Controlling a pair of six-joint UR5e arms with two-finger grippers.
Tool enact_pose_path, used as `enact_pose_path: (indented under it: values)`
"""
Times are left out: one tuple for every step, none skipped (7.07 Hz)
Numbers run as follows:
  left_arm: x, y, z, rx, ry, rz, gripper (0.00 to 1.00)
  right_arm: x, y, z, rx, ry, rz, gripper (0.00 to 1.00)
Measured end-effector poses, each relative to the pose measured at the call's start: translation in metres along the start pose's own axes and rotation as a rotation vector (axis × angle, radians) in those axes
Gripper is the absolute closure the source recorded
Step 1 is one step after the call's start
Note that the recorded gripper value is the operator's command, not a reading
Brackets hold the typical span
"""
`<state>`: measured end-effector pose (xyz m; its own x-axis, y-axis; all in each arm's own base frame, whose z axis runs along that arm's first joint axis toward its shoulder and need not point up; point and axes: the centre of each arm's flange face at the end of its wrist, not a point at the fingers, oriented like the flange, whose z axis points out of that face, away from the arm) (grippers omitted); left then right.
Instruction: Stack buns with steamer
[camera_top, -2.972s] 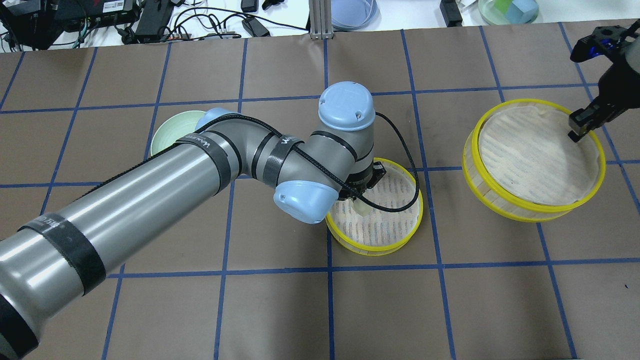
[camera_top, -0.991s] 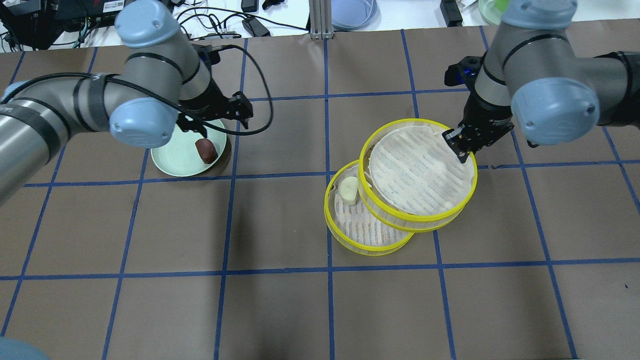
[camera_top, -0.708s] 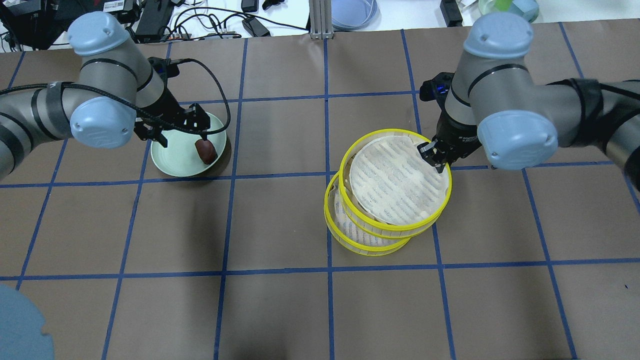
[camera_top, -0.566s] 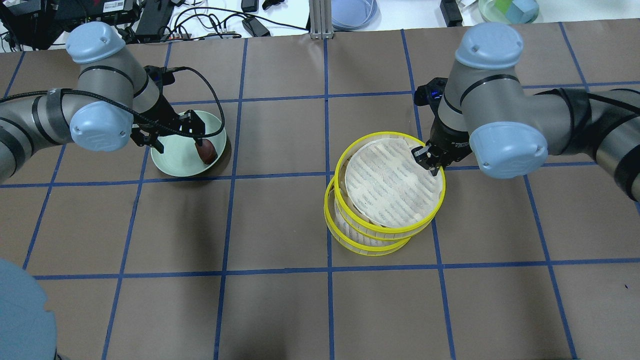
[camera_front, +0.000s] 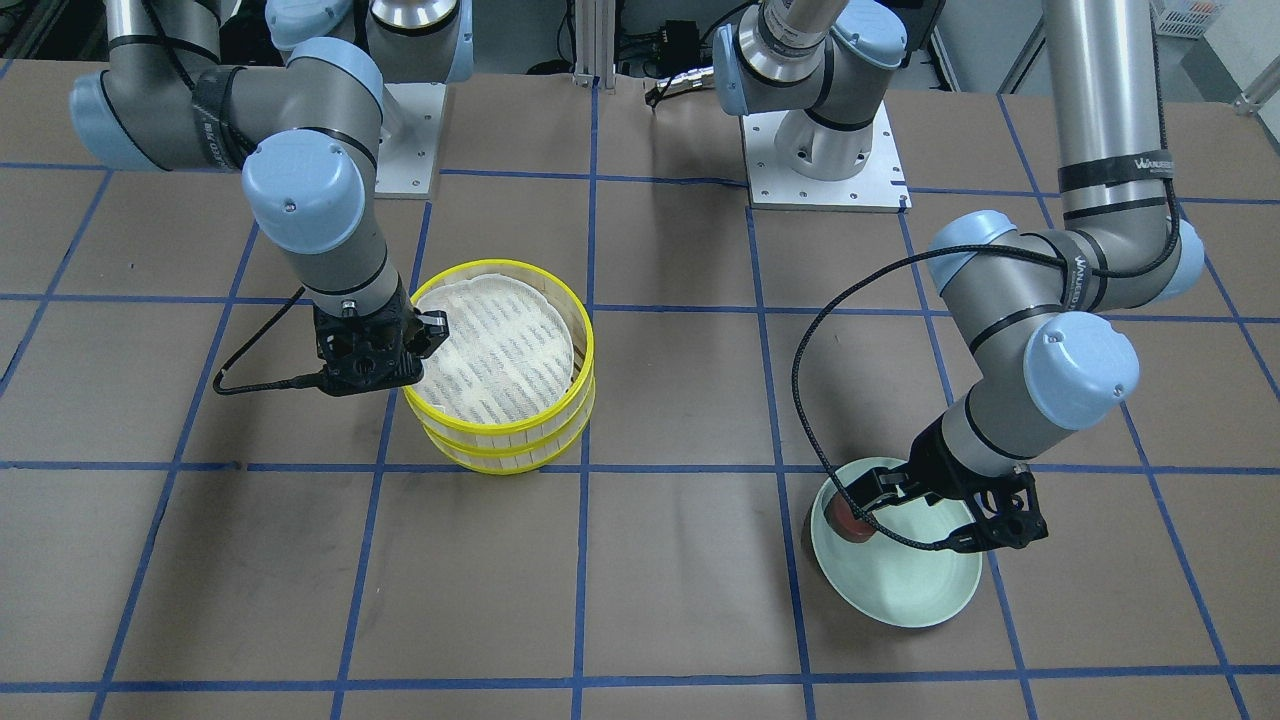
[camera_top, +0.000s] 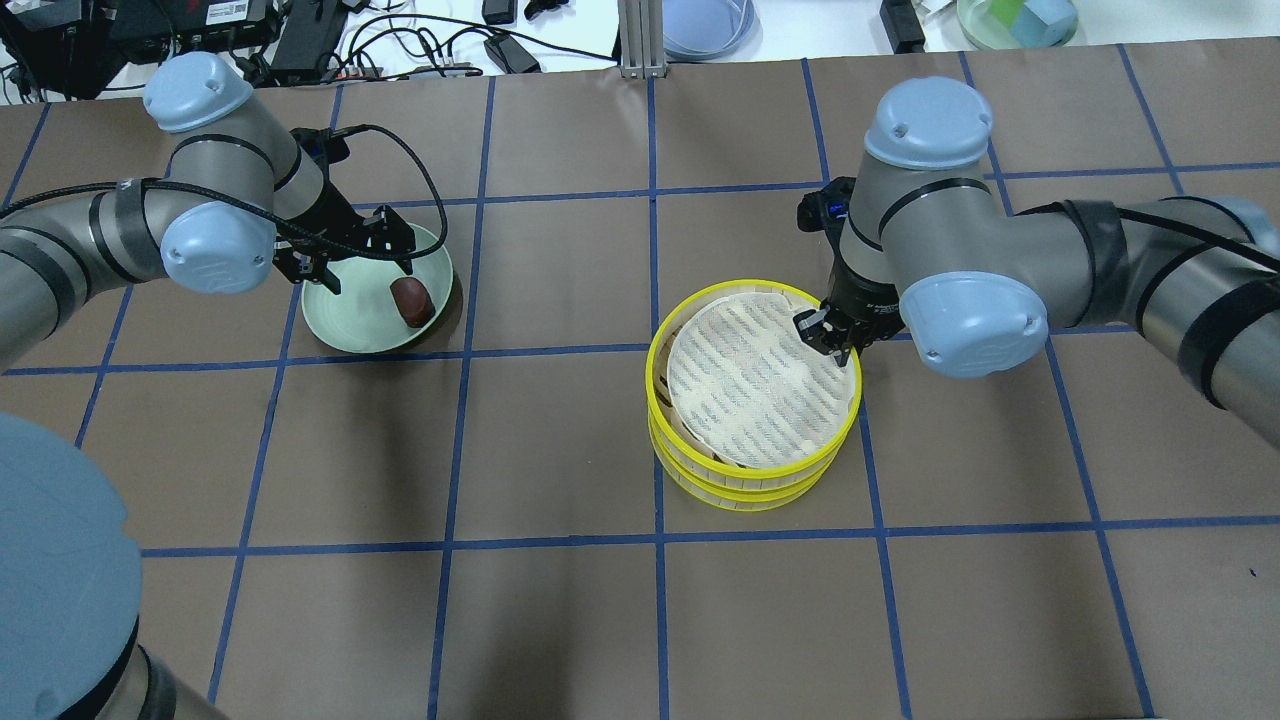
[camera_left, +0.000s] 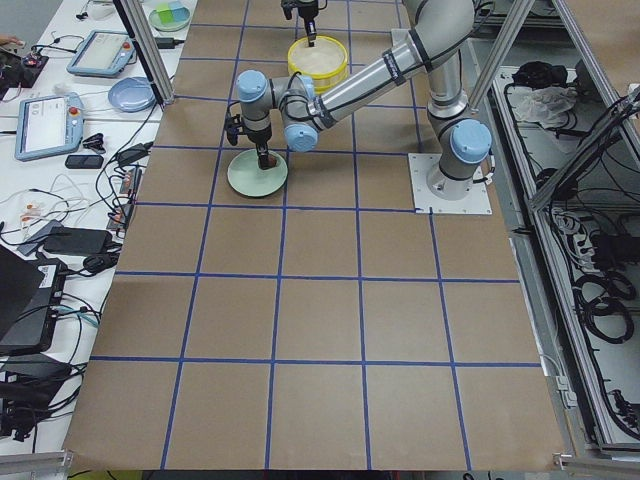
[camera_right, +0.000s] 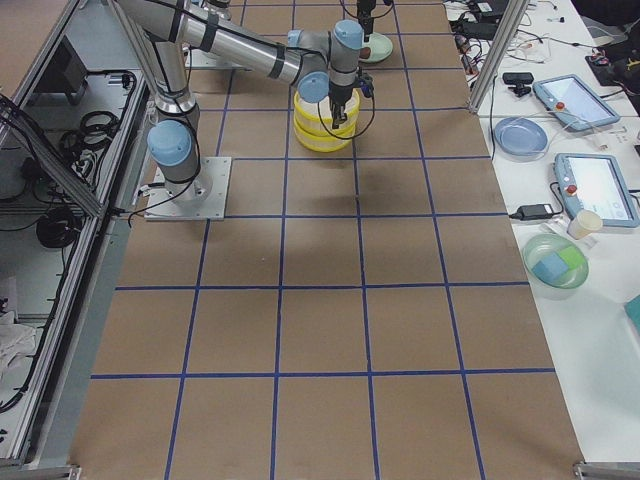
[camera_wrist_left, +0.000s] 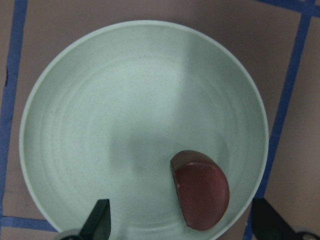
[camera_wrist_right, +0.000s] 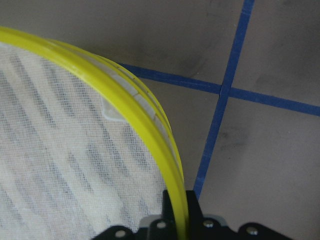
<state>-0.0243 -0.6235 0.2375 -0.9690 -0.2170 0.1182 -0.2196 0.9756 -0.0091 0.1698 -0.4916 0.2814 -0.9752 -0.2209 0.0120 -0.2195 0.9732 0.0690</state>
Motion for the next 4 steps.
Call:
enact_pose_path:
  values:
    - [0.003,-0.002,0.006,-0.008,0.034,-0.016,0.02,0.000,-0.001,0.002,-0.005,0.001,0.000,1.00]
    - [0.003,-0.002,0.015,-0.024,0.048,-0.026,0.03,0.000,-0.001,0.006,-0.012,0.002,-0.001,1.00]
    - [0.002,-0.002,0.023,-0.039,0.053,-0.031,0.20,0.000,-0.002,0.007,-0.015,0.007,-0.002,1.00]
    - [0.001,-0.003,0.028,-0.047,0.053,-0.033,0.24,0.001,-0.002,0.008,-0.018,0.011,-0.002,1.00]
